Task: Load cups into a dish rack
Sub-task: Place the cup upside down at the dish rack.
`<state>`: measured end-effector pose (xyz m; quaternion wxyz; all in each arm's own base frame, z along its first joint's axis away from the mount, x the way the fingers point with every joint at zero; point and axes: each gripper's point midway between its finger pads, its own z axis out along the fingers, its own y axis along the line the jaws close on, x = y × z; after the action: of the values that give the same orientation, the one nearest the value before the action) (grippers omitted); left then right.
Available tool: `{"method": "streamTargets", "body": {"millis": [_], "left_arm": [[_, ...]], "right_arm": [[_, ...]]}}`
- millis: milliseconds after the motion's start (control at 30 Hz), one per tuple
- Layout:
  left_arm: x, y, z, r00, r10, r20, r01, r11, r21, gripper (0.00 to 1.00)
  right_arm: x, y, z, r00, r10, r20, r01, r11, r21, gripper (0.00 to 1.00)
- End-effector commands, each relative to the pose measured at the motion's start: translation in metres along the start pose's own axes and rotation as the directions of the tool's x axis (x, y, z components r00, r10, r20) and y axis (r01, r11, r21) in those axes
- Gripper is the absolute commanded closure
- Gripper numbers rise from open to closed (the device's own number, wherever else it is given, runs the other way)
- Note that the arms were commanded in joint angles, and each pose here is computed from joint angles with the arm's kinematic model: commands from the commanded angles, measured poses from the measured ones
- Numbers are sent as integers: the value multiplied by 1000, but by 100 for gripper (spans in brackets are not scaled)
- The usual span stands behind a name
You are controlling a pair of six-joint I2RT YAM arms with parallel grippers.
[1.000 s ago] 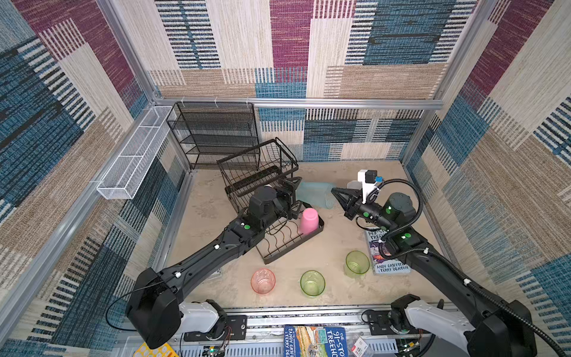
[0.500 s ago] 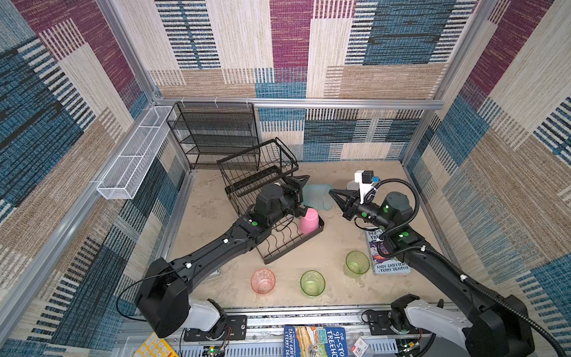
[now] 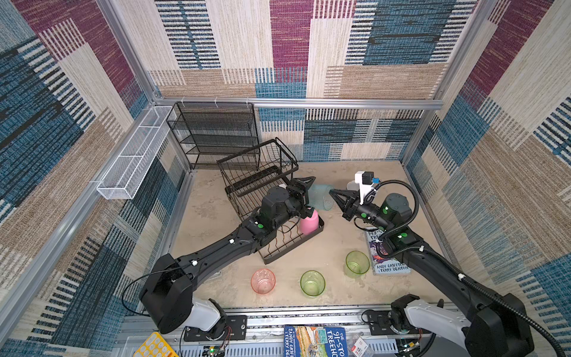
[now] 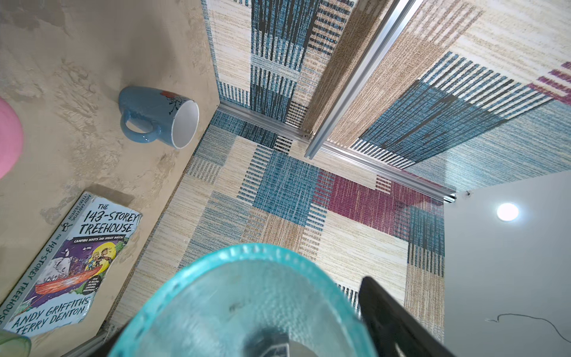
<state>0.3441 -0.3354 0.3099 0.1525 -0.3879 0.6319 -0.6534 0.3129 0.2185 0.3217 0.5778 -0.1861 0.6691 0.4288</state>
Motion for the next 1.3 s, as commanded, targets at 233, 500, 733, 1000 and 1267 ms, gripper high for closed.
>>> {"method": "streamTargets", "body": {"millis": [233,500,733,1000,1267], "left_arm": [[-4,-11,-2,999,-18,31,16,998,52,20],[-10,-13,-10,997,37,72,-41,998,54,27],[-18,-6,-14,987,116,114,-119,993,21,32],[-30,-2,-16,953,249,172,-248,968,-27,35],[-38,7,-22,881,436,186,-420,900,-120,35]], "right_arm": [[-10,3,1,999,-27,42,27,1000,-11,100],[-9,3,-1,999,-29,40,29,1000,-6,93],[-7,1,0,1000,-17,23,17,1000,5,74],[-10,-5,-3,1000,-14,21,13,998,57,51],[-11,-16,-4,1000,0,16,-2,993,122,48]]}}
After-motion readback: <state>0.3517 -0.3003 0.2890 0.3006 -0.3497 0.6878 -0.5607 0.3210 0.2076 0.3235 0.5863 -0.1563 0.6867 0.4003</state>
